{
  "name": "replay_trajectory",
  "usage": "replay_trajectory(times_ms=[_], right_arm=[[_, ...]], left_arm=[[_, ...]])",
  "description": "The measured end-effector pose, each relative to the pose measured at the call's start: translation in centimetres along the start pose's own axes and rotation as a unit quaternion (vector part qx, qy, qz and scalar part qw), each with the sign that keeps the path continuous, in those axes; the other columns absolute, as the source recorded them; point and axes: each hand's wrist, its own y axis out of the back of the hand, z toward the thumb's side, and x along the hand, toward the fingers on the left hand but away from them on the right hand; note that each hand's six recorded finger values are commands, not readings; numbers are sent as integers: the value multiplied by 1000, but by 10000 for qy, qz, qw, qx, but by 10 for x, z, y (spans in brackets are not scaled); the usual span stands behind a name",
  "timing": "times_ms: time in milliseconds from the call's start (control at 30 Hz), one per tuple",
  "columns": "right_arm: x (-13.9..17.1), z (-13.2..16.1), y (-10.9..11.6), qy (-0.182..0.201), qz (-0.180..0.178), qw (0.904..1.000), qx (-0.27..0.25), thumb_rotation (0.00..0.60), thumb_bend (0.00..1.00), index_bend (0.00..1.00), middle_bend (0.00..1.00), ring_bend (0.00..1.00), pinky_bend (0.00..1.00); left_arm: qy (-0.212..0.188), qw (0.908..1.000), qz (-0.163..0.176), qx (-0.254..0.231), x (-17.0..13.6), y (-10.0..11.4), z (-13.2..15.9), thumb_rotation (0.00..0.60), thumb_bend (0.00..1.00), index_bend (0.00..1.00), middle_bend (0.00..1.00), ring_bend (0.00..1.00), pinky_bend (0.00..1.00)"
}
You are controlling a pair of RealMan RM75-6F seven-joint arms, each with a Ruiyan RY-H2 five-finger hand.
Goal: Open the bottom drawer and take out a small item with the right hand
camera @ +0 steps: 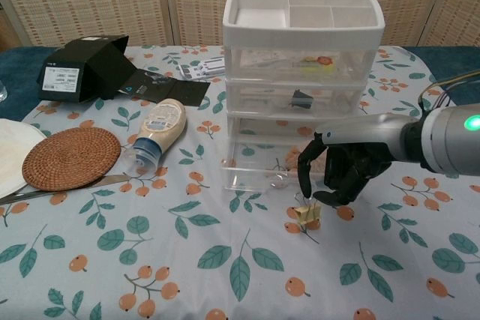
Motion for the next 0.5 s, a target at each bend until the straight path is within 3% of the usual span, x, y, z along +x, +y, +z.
replay_trajectory(times_ms=[267, 500], right_arm=[[5, -4, 3, 17, -41, 10000, -28, 600, 614, 313, 936, 1000, 1000], [27, -7, 30, 128, -507, 9985, -172, 600, 613, 313, 909, 1000, 1000]], left_arm=[[-27, 10000, 7, -16, 1, -1, 2, 600, 175, 132, 44, 75, 72], [-31, 10000, 33, -23, 4, 0, 1, 600, 175, 132, 43, 74, 72]])
